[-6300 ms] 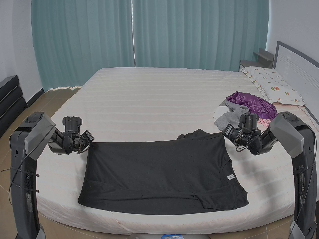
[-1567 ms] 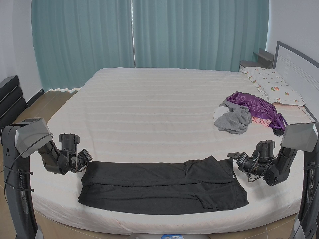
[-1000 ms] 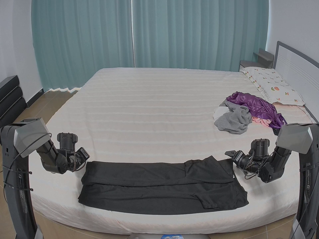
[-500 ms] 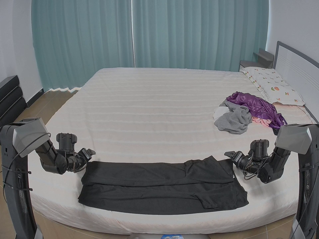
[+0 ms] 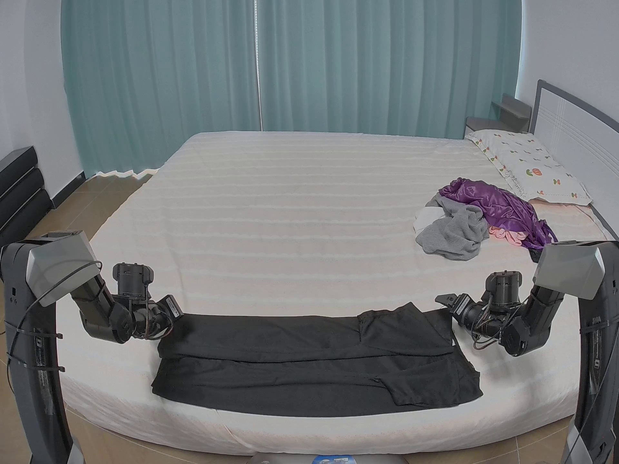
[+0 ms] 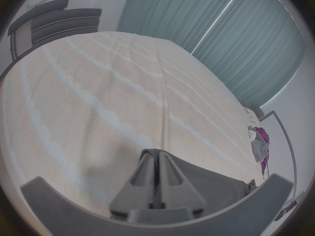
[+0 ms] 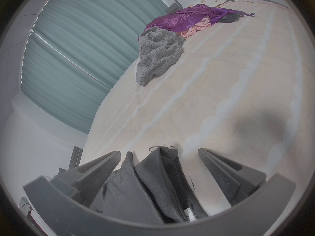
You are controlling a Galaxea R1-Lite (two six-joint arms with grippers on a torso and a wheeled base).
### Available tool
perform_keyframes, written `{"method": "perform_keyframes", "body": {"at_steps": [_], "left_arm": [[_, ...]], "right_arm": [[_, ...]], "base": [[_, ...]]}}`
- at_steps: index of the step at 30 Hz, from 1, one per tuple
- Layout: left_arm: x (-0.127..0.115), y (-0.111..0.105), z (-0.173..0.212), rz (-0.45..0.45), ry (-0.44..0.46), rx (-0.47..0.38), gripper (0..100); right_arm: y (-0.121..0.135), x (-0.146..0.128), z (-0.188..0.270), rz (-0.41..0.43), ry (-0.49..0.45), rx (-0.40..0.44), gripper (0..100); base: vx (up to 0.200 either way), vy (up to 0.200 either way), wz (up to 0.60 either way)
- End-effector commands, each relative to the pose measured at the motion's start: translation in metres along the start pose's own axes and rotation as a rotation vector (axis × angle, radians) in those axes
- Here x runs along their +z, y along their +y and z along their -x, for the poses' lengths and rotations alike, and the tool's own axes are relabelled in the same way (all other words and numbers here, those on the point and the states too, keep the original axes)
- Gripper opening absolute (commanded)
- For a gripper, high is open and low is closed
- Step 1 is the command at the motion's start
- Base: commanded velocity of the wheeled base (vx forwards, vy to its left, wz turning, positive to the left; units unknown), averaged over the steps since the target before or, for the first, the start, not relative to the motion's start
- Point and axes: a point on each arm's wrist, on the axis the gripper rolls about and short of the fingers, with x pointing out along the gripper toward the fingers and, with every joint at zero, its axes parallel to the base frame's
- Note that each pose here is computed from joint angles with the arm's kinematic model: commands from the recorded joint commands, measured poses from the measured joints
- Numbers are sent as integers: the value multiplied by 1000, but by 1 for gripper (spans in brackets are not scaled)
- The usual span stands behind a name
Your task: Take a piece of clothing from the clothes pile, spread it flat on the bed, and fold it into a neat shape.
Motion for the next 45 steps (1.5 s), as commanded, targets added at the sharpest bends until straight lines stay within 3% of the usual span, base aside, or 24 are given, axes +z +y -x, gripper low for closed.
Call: {"method": "perform_keyframes", "body": {"at_steps": [1, 6, 19, 20, 26, 43, 44, 45], "left_arm": [[4, 2, -1, 27, -24, 21, 0], [13, 4, -1, 94, -101, 36, 0], [9, 7, -2, 93, -94, 41, 0], [8, 7, -3, 94, -92, 42, 0], [8, 8, -3, 94, -91, 43, 0], [6, 7, -3, 91, -86, 44, 0], [6, 7, -3, 91, -86, 44, 0], [6, 7, -2, 91, -84, 44, 0]], "right_arm": [[0, 0, 0, 0, 2, -1, 100], [1, 1, -1, 1, -5, 6, 100], [7, 0, -12, 15, -8, 29, 100], [9, 0, -14, 18, -7, 31, 0], [7, -2, -15, 53, 14, 3, 0], [4, 12, -17, 36, -40, -12, 0], [4, 11, -17, 36, -39, -13, 100], [3, 11, -17, 36, -38, -14, 100]], "base": [[0, 0, 0], [0, 0, 0], [0, 0, 0], [0, 0, 0], [0, 0, 0], [0, 0, 0], [0, 0, 0], [0, 0, 0]]}}
